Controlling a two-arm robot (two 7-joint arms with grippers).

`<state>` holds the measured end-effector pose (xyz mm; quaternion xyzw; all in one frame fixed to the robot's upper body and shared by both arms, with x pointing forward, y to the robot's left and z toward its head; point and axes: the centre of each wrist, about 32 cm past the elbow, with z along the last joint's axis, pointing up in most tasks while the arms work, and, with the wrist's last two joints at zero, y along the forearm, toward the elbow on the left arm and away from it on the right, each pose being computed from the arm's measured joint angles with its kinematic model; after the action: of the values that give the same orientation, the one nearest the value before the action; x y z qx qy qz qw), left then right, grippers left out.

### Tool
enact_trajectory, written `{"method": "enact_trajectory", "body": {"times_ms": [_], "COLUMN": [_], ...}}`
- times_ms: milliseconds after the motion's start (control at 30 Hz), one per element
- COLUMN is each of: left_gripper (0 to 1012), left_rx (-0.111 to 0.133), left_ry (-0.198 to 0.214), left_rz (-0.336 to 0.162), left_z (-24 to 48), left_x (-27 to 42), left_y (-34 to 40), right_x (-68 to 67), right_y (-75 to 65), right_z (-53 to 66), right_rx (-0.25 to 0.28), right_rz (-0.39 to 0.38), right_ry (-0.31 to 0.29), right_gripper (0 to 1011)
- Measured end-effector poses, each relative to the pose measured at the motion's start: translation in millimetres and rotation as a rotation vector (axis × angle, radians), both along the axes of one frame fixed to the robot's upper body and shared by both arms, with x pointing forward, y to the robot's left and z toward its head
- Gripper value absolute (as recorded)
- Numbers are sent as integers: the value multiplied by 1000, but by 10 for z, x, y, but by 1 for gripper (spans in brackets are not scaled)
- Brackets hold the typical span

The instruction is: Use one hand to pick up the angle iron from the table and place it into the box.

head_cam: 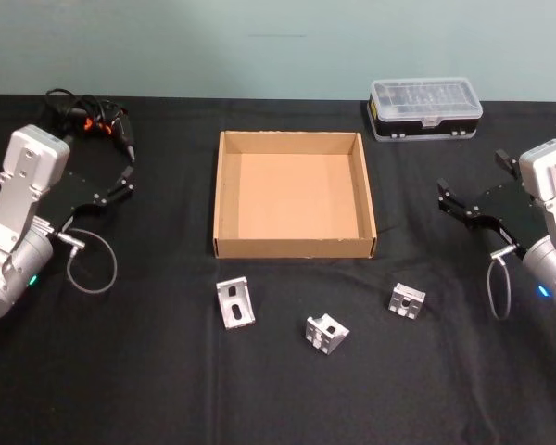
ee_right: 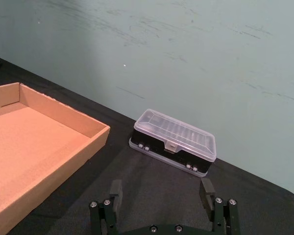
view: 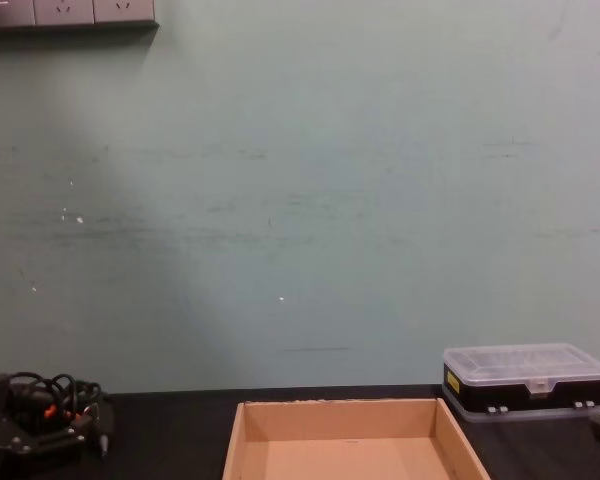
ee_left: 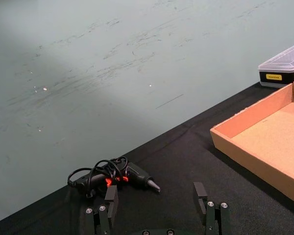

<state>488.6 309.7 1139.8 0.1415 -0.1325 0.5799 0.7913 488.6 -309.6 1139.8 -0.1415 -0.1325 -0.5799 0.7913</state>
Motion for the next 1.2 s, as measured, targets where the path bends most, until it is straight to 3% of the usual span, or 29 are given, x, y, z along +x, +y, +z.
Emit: {"method": "enact_trajectory", "body": {"times_ms": [600, 900, 1133, 1200], "left_gripper": [1000, 1000, 1000, 1000], "left_rx": [0, 0, 0, 0], "left_ry": [0, 0, 0, 0], "left_rz": [0, 0, 0, 0], "left_z": [0, 0, 0, 0], "left_x": [0, 0, 0, 0], "left_y": [0, 0, 0, 0], "right_x": [3, -29, -175, -249], "right_y": [0, -42, -181, -255], "right_z": [4, 167, 331, 383], "right_rx": [3, 76, 122, 126], "right_rz": [0, 59, 161, 223], "right_ry": [-2, -14, 38, 76], "right_gripper": [1004, 1004, 1004, 1004]}}
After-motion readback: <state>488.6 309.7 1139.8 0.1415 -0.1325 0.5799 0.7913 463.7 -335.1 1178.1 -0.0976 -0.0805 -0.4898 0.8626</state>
